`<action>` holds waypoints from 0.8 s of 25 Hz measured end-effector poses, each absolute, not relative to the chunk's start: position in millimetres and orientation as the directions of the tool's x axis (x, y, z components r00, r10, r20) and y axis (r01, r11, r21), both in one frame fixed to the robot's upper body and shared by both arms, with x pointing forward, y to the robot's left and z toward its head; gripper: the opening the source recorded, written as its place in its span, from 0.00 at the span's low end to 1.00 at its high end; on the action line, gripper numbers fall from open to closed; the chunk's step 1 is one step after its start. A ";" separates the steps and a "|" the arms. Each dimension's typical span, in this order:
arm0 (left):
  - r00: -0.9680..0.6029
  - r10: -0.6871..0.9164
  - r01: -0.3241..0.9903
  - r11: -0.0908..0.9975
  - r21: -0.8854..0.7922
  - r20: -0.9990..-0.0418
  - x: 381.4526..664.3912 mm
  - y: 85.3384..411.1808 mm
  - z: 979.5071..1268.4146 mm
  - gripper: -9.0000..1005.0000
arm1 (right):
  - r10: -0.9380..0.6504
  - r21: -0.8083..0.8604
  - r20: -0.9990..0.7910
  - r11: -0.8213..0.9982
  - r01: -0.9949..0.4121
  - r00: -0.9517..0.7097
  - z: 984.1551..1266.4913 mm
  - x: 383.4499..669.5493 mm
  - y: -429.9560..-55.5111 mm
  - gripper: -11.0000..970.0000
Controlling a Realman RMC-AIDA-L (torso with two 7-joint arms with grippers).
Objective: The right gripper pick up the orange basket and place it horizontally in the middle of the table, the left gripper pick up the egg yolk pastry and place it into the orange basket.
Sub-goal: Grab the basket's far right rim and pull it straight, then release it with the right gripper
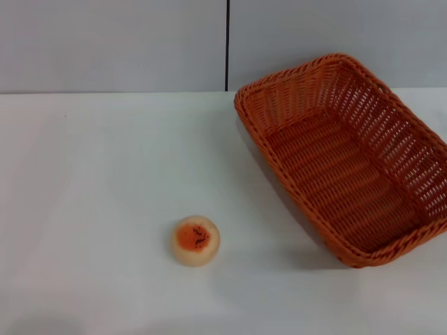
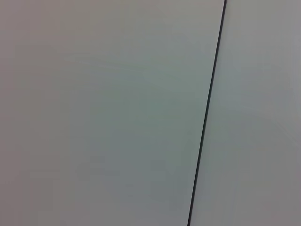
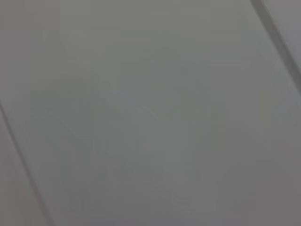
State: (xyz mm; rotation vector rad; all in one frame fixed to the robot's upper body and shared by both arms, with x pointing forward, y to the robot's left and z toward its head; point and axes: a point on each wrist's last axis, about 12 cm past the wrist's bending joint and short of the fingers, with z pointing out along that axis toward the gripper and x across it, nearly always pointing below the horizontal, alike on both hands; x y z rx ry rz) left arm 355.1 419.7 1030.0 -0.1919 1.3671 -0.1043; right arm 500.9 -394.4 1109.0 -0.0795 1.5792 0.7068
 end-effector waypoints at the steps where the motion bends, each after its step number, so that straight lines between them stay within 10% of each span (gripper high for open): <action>1: 0.201 -0.184 -0.037 0.980 -0.195 -0.962 355.7 419.6 1030.1 0.84 | 0.354 0.386 -0.922 0.804 -0.451 -0.158 1109.0 500.9 -394.4 0.79; 20: 0.176 -0.192 -0.059 0.977 -0.205 -0.966 354.7 419.0 1025.2 0.84 | 0.102 0.503 -0.624 0.812 -0.298 -0.775 1173.8 560.1 -367.8 0.77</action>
